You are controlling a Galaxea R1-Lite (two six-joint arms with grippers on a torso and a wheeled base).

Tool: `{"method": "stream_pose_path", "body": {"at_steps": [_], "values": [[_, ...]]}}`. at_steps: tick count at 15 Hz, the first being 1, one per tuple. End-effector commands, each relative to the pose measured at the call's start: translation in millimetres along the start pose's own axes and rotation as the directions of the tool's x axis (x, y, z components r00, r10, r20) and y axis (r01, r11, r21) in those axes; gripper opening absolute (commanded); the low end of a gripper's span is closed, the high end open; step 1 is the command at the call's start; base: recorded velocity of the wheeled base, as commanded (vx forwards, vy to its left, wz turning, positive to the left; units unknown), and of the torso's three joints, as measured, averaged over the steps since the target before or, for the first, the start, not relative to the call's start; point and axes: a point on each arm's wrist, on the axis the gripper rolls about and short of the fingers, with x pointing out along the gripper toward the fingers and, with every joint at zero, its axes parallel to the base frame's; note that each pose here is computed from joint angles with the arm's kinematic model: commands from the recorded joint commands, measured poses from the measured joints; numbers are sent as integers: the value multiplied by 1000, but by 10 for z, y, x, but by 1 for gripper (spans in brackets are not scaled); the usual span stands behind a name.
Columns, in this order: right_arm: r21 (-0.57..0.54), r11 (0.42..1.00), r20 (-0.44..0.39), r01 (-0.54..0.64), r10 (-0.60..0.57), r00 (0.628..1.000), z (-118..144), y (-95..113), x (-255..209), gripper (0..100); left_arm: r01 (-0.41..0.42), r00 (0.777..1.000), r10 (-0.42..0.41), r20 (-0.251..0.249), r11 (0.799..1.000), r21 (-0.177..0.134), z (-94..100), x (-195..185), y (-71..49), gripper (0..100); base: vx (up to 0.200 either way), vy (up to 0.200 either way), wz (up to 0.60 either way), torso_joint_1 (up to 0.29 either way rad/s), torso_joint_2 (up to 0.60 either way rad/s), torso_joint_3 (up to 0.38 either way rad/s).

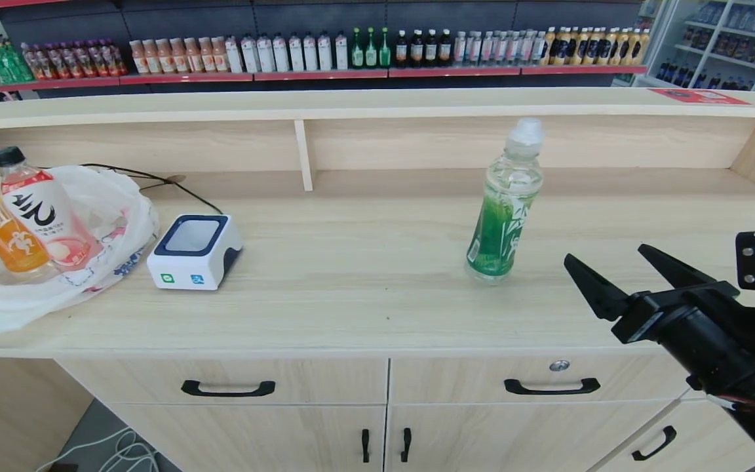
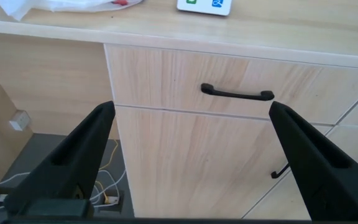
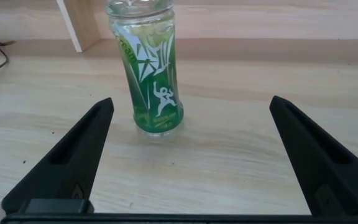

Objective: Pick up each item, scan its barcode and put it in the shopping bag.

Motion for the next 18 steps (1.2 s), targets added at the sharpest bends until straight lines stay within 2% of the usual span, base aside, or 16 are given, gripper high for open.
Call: {"method": "stream_pose_path", "body": {"at_steps": [1, 3, 8, 18], "values": [[-6, 1000, -18, 10, -10, 1000, -57, -8, 83, 100, -2, 1000, 2, 1, 1000, 6, 1, 0, 0, 100, 0, 0, 0, 0, 0, 0], [-4, 1000, 15, -4, 4, 1000, -27, 55, 250, 100, 0, 1000, 0, 1, 1000, 6, 1, 0, -1, 100, 0, 0, 0, 0, 0, 0], [-11, 1000, -9, -8, 8, 1000, -148, 100, 438, 100, -2, 1000, 2, 1, 1000, 6, 1, 0, 0, 100, 0, 0, 0, 0, 0, 0], [-22, 999, 4, -24, 24, 1000, -300, 222, 836, 100, 0, 1000, 0, 1, 1000, 6, 1, 0, -1, 100, 0, 0, 0, 0, 0, 0]]}}
